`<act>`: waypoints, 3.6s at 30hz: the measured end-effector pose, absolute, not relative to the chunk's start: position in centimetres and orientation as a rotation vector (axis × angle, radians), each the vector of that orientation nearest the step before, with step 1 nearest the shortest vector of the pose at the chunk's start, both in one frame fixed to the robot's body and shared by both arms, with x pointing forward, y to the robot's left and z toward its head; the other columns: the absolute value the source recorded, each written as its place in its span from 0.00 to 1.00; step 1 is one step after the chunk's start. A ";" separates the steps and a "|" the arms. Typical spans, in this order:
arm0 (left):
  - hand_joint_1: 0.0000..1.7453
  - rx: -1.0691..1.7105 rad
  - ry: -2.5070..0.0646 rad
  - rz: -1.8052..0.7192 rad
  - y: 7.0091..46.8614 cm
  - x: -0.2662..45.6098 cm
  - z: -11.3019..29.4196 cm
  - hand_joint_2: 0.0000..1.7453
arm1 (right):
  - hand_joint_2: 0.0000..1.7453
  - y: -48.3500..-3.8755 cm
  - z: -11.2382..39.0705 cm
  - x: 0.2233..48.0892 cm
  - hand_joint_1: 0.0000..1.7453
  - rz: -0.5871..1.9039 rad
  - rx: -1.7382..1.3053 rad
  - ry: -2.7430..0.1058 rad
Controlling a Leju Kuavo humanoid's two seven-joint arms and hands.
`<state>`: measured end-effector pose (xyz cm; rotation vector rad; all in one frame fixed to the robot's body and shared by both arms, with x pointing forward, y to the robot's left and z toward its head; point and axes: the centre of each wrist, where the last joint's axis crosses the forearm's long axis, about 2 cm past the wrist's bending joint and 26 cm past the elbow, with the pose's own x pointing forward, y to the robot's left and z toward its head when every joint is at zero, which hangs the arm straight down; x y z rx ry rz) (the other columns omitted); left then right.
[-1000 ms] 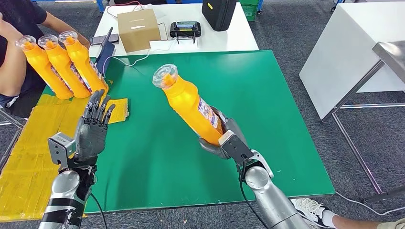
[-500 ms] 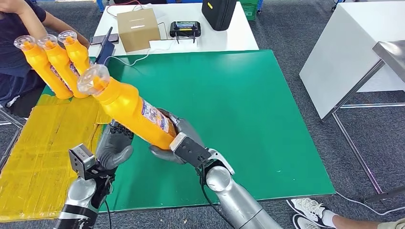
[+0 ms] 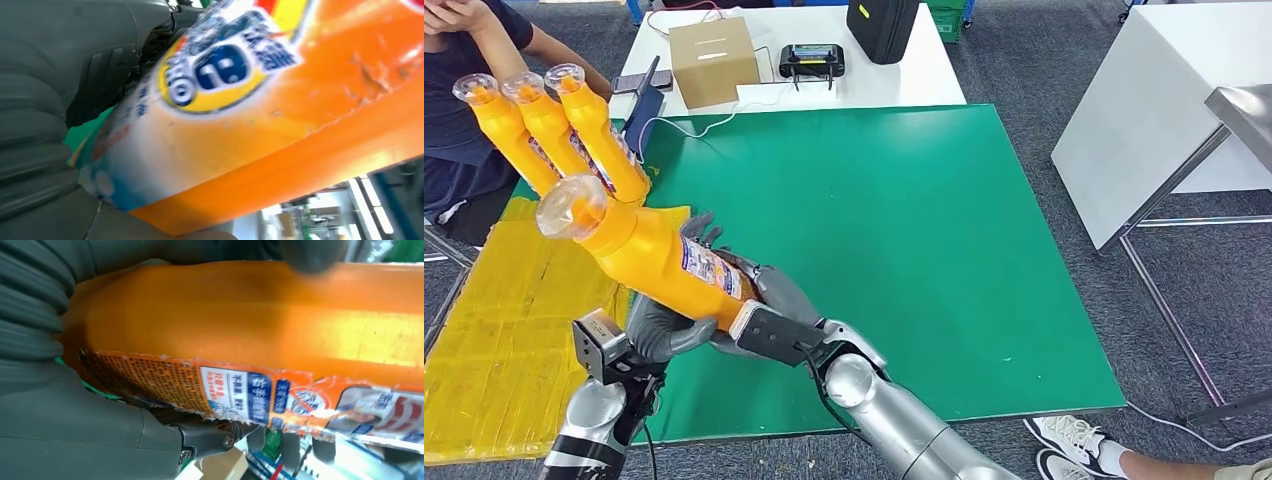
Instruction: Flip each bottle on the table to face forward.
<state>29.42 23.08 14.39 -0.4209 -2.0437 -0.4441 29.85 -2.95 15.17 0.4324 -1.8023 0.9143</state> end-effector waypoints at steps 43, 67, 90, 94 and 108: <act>0.00 -0.246 -2.139 -0.351 28.1 29.0 15.3 1.00 | 1.00 -12.1 12.8 29.3 1.00 0.664 0.286 -1.858; 0.00 -0.308 -2.133 -0.348 27.5 29.5 15.6 1.00 | 1.00 -5.8 13.4 28.9 1.00 0.929 0.363 -1.801; 0.25 -0.341 -2.115 -0.398 27.0 29.5 15.1 1.00 | 1.00 -2.7 13.8 29.1 1.00 1.065 0.400 -1.755; 1.00 -0.326 -2.117 -0.421 27.0 29.5 15.1 1.00 | 1.00 -2.7 13.7 29.0 1.00 1.071 0.400 -1.749; 1.00 -0.329 -2.123 -0.452 27.0 29.5 14.9 1.00 | 1.00 -2.6 13.5 28.9 1.00 1.081 0.399 -1.738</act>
